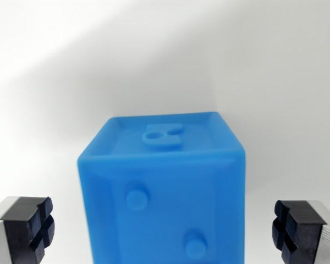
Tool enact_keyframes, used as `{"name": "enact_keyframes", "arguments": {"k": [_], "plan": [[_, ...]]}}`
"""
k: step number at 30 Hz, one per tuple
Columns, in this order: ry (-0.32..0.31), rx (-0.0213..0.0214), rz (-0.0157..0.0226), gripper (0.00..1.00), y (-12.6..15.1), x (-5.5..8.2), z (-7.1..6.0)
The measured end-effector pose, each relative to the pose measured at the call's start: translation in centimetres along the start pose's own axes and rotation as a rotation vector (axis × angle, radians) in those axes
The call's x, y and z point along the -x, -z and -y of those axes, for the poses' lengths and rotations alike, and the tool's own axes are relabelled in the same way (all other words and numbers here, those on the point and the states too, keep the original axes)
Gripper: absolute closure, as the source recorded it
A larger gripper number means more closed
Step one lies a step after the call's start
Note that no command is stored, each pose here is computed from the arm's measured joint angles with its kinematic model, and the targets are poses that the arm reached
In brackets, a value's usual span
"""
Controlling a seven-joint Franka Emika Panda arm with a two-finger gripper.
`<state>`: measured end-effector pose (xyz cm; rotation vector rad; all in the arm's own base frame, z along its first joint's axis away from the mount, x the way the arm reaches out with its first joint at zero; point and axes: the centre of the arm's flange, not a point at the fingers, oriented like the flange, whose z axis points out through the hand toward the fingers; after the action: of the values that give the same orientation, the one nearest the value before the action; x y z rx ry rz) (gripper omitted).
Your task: Stack cube
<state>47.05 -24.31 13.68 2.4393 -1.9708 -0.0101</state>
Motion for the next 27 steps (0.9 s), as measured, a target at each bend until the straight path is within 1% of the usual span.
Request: {"name": "enact_keyframes", "arguments": {"k": [3, 7, 11, 12, 17, 27], "plan": [[0.0, -0.0007, -0.0005, 0.0, -0.9, -0.1, 0.0], [0.0, -0.0008, 0.0, 0.0, -1.7, 0.0, 0.0], [0.001, -0.0014, -0.0005, 0.0, -2.2, 0.0, 0.0], [0.001, -0.0014, -0.0005, 1.0, -2.2, 0.0, 0.0], [0.001, -0.0022, -0.0011, 1.0, -2.2, 0.0, 0.1], [0.001, -0.0023, -0.0011, 1.0, -2.2, 0.0, 0.1]]}}
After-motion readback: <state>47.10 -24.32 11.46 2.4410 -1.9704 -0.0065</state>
